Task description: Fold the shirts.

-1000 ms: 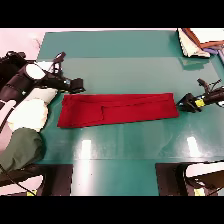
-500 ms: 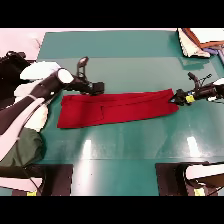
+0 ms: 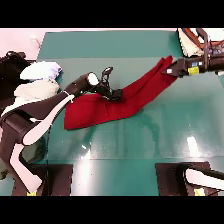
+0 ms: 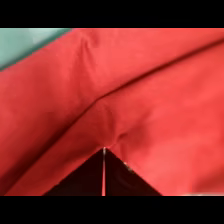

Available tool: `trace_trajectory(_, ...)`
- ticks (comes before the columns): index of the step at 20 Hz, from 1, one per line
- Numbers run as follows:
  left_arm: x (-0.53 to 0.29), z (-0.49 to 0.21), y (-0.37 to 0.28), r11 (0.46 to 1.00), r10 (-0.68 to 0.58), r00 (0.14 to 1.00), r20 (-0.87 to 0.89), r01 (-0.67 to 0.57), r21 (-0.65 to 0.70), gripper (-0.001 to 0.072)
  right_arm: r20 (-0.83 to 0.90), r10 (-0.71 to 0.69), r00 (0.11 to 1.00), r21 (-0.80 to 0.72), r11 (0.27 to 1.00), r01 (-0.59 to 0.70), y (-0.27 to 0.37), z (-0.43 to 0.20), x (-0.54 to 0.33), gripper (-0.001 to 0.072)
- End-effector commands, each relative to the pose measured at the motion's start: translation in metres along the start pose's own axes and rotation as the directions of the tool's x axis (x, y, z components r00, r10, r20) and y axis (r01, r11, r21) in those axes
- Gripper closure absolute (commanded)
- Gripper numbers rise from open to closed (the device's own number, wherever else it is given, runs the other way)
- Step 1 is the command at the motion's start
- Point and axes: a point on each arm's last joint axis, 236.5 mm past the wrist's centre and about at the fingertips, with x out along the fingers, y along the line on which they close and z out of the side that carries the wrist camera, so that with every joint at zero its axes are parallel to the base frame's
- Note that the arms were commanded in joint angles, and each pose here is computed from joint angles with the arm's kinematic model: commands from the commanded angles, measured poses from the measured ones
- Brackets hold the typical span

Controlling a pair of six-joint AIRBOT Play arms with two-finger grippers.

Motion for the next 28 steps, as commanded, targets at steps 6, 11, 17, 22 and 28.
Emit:
trace_trajectory(6, 0.006, 0.000, 0.001, 1.000, 0.004, 1.000, -0.024, -0.004, 0.011, 0.0683, 0.003, 0.131, 0.991, -0.180, 0.975, -0.129, 0.124, 0.013, 0.015, 0.0698)
trace_trajectory(11, -0.097, 0.059, 0.033, 0.991, 0.109, 0.993, 0.056, -0.112, 0.070, 0.0684, -0.022, 0.219, 0.975, -0.210, 0.953, -0.219, 0.169, 0.003, 0.047, 0.0698)
trace_trajectory(17, -0.328, 0.129, 0.068, 0.964, 0.236, 0.873, 0.427, -0.266, 0.009, 0.0683, -0.061, 0.423, 0.904, -0.207, 0.881, -0.426, 0.267, -0.043, 0.189, 0.0562)
trace_trajectory(22, -0.403, 0.120, 0.071, 0.947, 0.286, 0.801, 0.527, -0.319, -0.028, 0.0683, -0.182, 0.452, 0.873, -0.200, 0.852, -0.483, 0.279, -0.080, 0.246, 0.0374)
trace_trajectory(28, -0.379, 0.119, 0.042, 0.950, 0.238, 0.827, 0.509, -0.308, 0.057, 0.0683, -0.227, 0.050, 0.973, -0.088, 0.993, -0.072, 0.073, -0.077, 0.191, 0.0374)
